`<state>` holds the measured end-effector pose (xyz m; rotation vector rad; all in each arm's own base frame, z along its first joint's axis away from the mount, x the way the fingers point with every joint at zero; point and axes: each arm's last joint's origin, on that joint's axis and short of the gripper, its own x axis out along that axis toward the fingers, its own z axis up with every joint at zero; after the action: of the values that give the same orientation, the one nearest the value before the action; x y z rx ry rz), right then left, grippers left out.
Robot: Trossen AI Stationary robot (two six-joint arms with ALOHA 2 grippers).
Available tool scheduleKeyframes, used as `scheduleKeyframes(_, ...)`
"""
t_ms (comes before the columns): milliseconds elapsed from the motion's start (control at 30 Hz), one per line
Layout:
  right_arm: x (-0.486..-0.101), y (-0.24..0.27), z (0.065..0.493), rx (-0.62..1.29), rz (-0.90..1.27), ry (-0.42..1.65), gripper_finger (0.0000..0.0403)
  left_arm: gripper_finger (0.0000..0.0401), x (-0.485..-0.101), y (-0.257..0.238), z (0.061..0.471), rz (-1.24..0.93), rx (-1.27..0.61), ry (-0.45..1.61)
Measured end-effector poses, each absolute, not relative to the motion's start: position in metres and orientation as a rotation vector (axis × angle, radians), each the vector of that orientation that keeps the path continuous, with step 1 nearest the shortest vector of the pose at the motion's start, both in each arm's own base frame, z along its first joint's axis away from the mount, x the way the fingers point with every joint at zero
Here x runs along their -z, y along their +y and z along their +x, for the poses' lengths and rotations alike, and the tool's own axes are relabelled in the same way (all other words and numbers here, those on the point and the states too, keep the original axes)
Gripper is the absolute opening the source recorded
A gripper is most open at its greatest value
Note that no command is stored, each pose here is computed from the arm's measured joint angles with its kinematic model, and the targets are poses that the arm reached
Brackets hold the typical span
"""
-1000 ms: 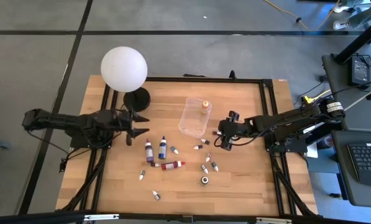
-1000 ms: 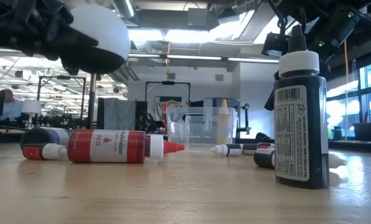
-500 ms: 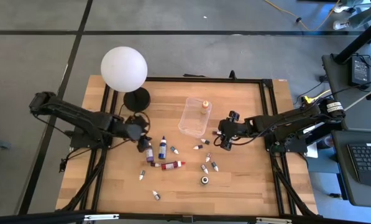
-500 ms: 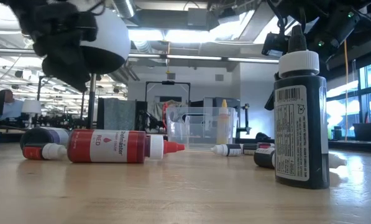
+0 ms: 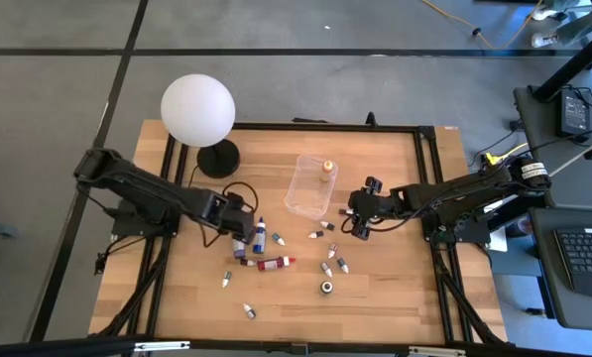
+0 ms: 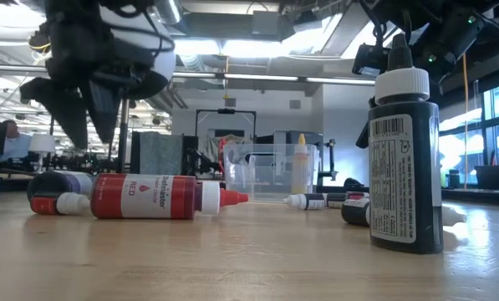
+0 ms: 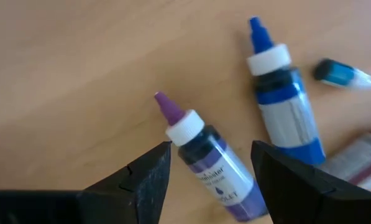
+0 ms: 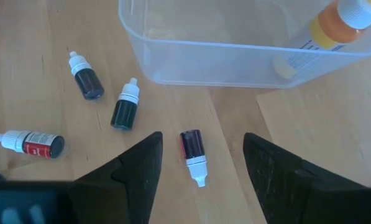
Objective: Pick & Place food coloring
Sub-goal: Put the large purple food coloring bottle in the transparent bin
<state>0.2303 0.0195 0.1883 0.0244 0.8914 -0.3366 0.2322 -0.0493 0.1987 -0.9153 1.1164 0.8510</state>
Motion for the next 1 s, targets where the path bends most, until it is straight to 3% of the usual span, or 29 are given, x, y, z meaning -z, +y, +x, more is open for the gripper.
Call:
scheduleKeyframes(667,-0.188,0.020,0.230,0.336,0.037,0.892,0.0226,0.0193,-0.160,-0.044,0.240,-0.954,-1.039,1.185)
scheduleKeyframes(1000,-0.174,0.019,0.225,0.322,0.040,0.891,0.0226,0.0186,-0.151,-0.043,0.239,-1.021,-0.985,1.214)
